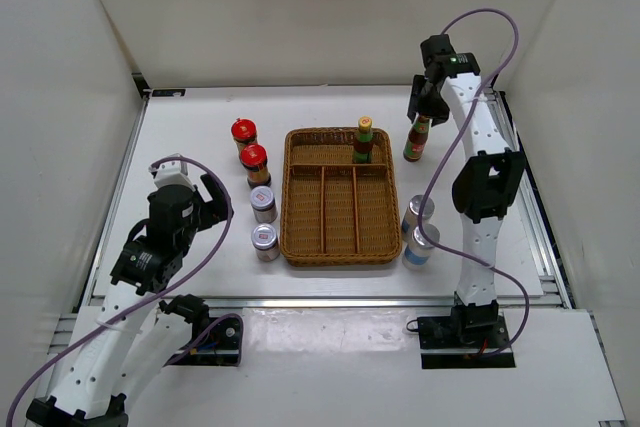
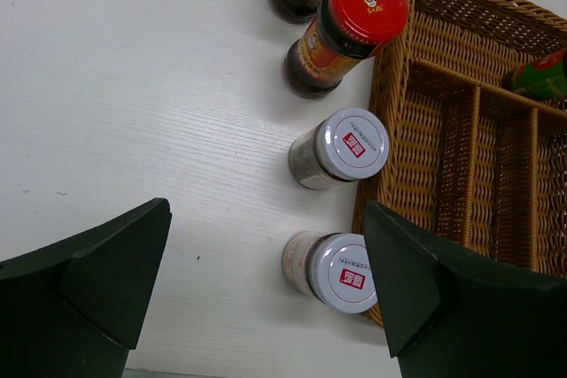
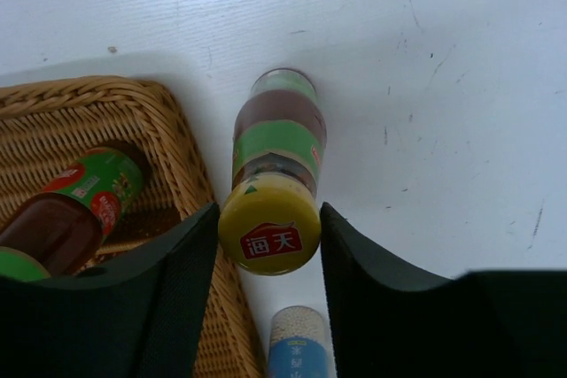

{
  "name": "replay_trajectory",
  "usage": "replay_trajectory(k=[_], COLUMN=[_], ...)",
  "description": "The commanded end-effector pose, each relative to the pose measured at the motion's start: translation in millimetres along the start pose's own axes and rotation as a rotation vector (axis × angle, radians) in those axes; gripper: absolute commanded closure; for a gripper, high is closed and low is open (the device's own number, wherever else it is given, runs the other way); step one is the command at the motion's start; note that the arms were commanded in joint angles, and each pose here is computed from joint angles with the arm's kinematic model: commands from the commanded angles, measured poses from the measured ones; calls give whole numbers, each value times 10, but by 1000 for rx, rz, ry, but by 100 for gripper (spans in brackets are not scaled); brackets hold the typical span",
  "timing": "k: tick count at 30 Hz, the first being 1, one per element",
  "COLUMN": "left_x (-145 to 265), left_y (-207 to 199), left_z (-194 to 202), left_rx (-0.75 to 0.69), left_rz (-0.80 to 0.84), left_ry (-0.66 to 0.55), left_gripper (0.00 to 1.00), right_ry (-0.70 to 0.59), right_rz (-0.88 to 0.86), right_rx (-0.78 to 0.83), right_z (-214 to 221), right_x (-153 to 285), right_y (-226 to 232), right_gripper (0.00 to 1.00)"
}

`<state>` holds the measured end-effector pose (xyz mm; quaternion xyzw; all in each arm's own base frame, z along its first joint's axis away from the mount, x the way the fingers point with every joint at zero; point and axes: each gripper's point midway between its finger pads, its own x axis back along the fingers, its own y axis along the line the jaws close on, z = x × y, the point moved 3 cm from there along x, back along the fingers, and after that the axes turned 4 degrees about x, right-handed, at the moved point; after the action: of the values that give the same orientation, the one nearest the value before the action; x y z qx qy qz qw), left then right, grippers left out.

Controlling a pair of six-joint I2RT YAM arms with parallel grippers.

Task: Organize the condiment bottles

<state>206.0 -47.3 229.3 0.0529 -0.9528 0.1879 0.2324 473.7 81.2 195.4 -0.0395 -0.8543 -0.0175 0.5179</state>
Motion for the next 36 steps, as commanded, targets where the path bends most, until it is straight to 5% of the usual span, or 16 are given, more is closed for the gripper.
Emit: replay_trajectory(k=[1, 6, 13, 17, 27, 36], left_x=[-2, -2, -16, -16, -8, -8], left_y=[-11, -11, -1, -5, -22, -19], left_z=[-19, -19, 13, 14, 50, 50], left_rx=[-5, -5, 1, 11, 16, 6], left_rz=[7, 7, 2, 2, 17, 17], left_ry=[-12, -12, -4, -4, 4, 4], left_gripper=[0, 0, 0, 0, 0, 0], right_ry=[-22, -28, -261, -464, -738, -823], right_rz=[-26, -26, 69, -45, -349, -581], right_rx=[-9, -10, -7, 0, 93, 253], right_z=[-42, -18, -302, -530, -820, -775], right_x=[139, 264, 1072, 1638, 2352, 2564], right_y=[-4, -29, -172, -24, 747, 1659], right_gripper=[49, 77, 100, 100, 100, 100])
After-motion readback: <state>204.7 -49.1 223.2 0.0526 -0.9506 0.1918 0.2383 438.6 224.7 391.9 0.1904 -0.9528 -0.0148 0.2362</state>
